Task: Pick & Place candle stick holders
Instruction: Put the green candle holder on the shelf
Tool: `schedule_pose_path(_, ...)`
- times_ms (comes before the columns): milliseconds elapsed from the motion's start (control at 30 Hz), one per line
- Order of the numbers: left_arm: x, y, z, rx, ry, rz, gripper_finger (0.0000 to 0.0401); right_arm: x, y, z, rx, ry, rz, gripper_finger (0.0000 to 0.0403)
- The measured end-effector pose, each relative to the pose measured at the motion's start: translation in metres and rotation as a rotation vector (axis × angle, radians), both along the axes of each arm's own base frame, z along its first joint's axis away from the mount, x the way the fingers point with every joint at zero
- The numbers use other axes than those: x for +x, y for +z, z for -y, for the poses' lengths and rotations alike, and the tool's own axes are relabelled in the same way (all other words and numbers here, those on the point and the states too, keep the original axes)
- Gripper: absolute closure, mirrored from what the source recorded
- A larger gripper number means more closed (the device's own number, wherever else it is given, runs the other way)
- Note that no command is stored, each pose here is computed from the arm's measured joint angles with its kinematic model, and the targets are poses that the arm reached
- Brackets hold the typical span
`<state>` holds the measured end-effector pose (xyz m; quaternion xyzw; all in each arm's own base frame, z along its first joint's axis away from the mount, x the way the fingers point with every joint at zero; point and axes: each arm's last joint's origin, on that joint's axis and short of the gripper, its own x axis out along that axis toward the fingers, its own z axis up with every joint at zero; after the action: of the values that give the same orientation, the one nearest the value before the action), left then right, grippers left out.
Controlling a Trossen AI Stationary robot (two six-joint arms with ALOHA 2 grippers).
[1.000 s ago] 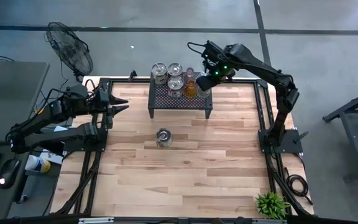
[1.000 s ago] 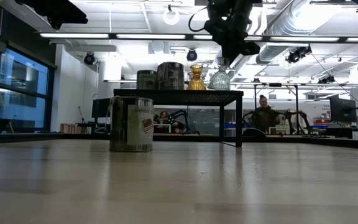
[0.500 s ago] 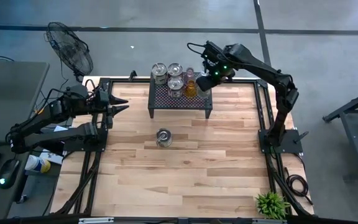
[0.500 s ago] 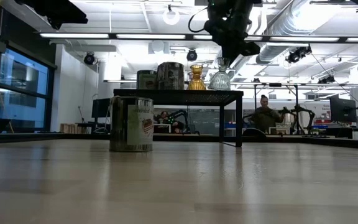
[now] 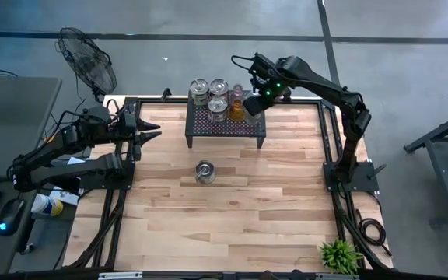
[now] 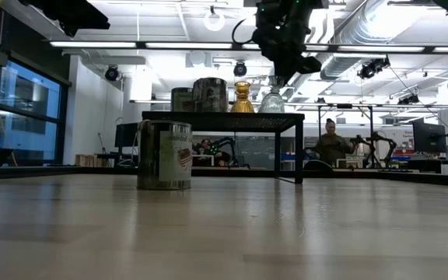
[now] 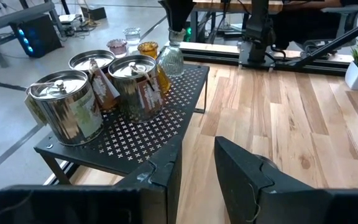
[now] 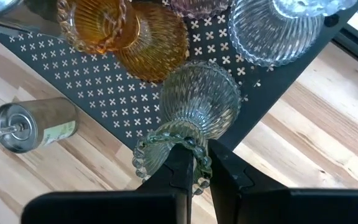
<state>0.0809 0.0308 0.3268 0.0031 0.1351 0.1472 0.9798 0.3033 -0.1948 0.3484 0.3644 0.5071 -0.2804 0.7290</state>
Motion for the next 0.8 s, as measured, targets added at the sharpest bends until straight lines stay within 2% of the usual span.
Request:
schedule_pose_path(200,0.0000,0.0000,0.0000,-0.001,0.000,0.000,0.0309,-0.0001,0.0000,0.0003,-0.013,-0.003,-0.007,0.0377)
schedule_pose_path(533,0.0000,-0.0001,0.0001,-0.001,-0.002,-0.001,0.0309,0.0002,-0.0001,0.0005,-0.018,0.005,-0.005,0.0346)
schedule_pose_path(800,0.0000,-0.0001,0.0001,-0.001,-0.002,-0.001,0.0309,0.0046,0.0016,0.0035,-0.050,0.004,0.043,0.0346)
